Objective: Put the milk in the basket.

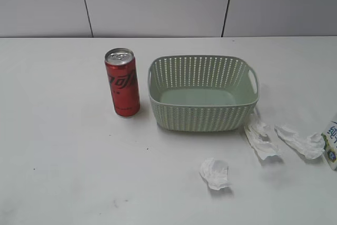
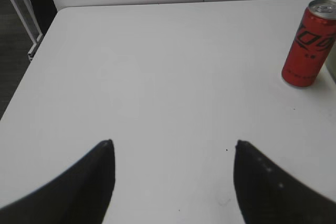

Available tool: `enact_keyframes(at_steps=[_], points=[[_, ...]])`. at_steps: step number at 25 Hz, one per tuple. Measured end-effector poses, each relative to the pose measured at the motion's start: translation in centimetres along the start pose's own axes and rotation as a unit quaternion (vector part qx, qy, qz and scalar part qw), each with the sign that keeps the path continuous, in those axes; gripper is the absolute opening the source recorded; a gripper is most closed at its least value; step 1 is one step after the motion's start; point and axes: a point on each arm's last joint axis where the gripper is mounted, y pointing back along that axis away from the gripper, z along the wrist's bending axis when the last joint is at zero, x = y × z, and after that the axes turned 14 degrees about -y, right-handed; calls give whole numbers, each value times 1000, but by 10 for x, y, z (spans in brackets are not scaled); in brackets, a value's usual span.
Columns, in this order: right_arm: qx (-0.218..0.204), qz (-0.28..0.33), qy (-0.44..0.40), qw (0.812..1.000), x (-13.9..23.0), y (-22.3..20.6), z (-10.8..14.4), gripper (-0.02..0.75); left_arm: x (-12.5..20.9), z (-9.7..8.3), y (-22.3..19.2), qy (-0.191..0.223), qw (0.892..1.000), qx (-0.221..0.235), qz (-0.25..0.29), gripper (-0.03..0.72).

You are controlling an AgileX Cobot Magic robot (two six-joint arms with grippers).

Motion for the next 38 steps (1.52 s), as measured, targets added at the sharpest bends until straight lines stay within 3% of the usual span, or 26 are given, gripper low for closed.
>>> enact_keyframes(at_steps=[9, 17, 27, 32, 38], points=[[7, 167, 12, 986, -47, -85, 12, 638, 0, 0, 0, 0, 1000, 0, 0, 525], [29, 282, 35, 958, -49, -173, 10, 636, 0, 0, 0, 0, 1000, 0, 0, 525], [50, 345, 55, 936, -32, -216, 3, 608, 0, 0, 0, 0, 1000, 0, 0, 525], [53, 346, 55, 935, -31, -218, 2, 526, 0, 0, 0, 0, 1000, 0, 0, 525], [86, 360, 42, 928, -29, -215, -2, 412, 0, 0, 0, 0, 1000, 0, 0, 525]])
